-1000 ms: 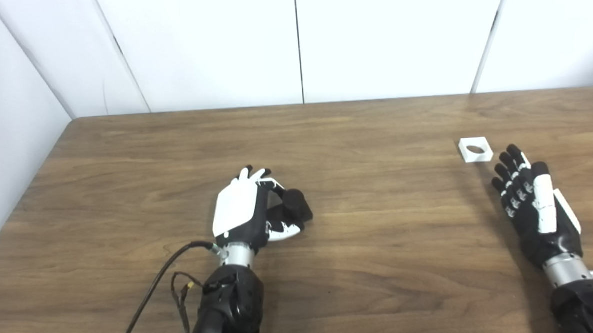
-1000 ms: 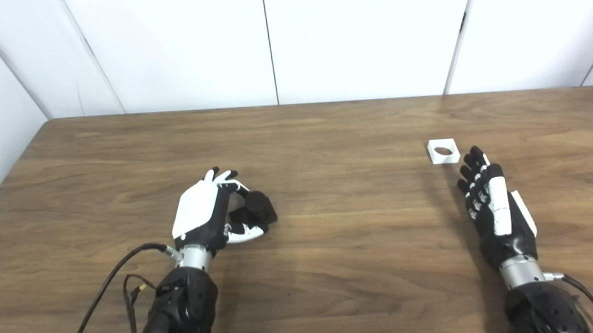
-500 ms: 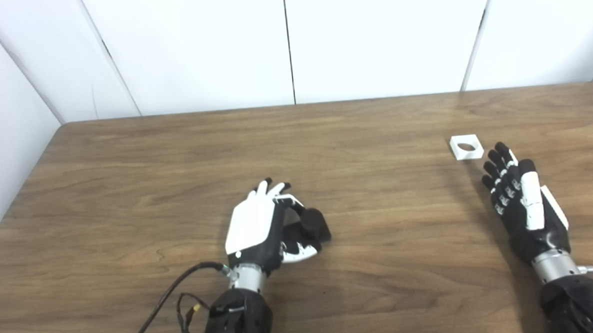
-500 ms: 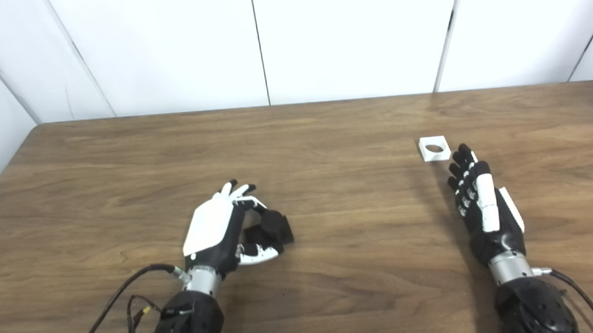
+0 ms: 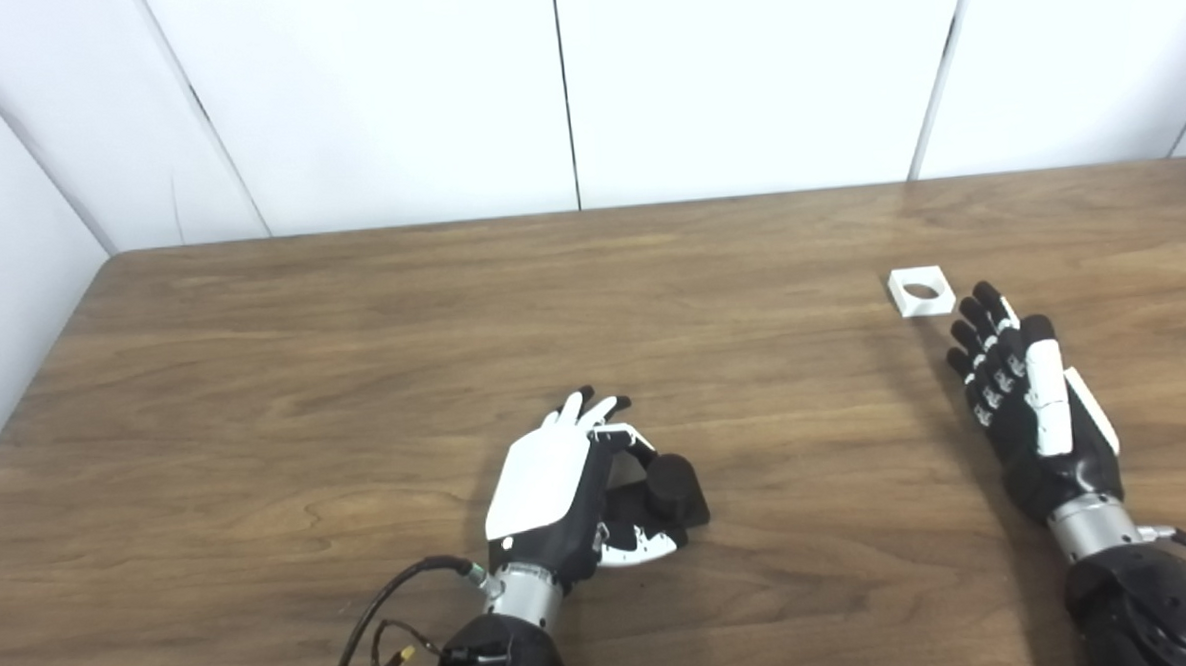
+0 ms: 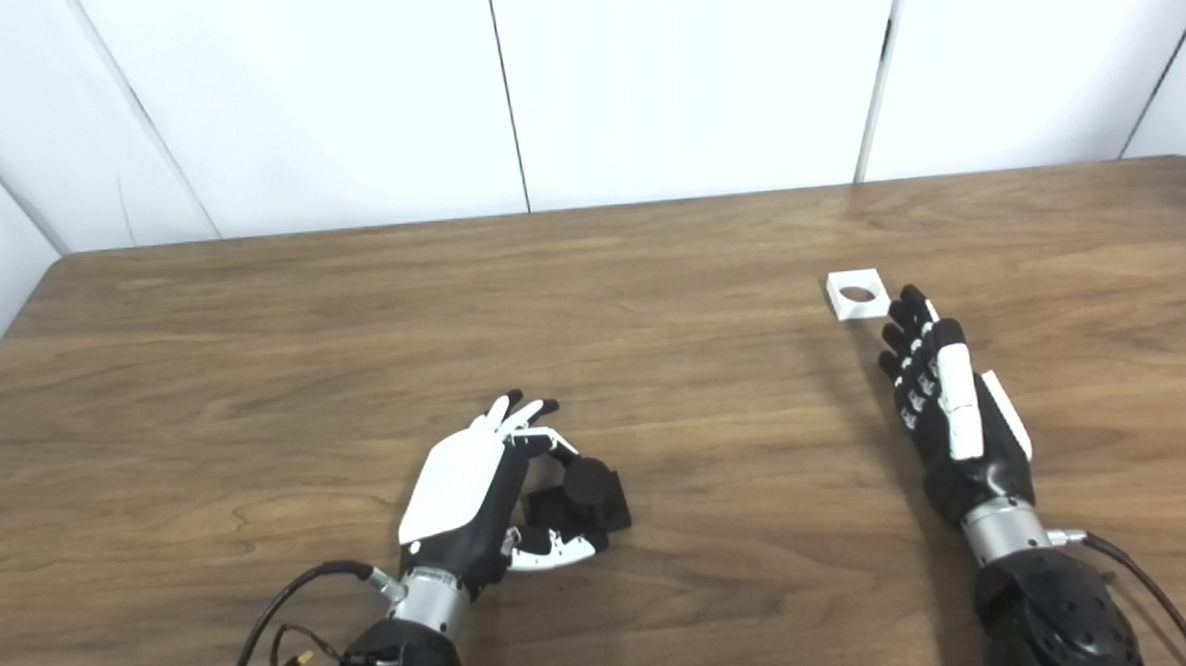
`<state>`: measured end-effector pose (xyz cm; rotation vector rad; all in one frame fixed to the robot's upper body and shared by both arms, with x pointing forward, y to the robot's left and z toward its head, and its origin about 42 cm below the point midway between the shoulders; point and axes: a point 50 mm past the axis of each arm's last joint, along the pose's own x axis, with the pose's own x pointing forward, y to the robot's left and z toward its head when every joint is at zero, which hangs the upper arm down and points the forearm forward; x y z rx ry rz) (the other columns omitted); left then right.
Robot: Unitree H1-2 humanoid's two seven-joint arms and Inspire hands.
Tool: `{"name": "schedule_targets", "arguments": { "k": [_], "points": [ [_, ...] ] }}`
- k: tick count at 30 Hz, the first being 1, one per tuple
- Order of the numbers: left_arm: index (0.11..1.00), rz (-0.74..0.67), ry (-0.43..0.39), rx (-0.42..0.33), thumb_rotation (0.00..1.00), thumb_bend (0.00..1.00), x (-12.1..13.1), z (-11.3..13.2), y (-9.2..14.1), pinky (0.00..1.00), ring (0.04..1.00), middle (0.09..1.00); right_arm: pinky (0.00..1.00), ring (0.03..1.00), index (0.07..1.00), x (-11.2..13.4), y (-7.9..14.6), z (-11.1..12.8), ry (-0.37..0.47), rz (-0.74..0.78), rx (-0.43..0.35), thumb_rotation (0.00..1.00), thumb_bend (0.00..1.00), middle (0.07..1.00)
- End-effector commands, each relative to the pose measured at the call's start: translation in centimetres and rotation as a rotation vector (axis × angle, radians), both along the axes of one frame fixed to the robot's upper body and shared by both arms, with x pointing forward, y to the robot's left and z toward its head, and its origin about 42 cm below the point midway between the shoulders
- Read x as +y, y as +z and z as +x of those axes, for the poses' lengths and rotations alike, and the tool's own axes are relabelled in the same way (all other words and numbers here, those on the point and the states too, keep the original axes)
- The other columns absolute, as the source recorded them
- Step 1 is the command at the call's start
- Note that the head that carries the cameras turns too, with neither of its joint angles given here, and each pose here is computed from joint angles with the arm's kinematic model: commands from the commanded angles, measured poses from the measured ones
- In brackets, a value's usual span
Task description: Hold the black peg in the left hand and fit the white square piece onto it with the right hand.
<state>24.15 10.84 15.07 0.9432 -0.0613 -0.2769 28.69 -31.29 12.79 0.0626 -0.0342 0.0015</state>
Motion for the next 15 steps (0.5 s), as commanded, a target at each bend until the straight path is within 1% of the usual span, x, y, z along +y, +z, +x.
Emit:
{"name": "schedule_targets", "arguments": {
  "k": [1,13,15],
  "points": [
    [0.493,0.023,-0.047,0.071,0.07,0.52,-0.16,-0.9,-1.31,0.97,1.0,0.922,1.0,1.0,1.0,0.77,-1.12,-0.59,0.008,0.022,0.029,1.0,0.59,1.0],
    [0.493,0.037,-0.045,0.071,0.07,0.52,0.01,-0.67,-1.49,0.99,1.0,0.924,1.0,1.0,1.0,0.53,-0.99,-0.68,0.01,0.024,0.028,1.0,0.58,1.0],
    [0.493,0.031,-0.044,0.071,0.07,0.52,0.02,-0.65,-1.49,0.99,1.0,0.923,1.0,1.0,1.0,0.49,-0.79,-0.59,0.013,0.027,0.022,0.99,0.6,1.0]
  ]
}}
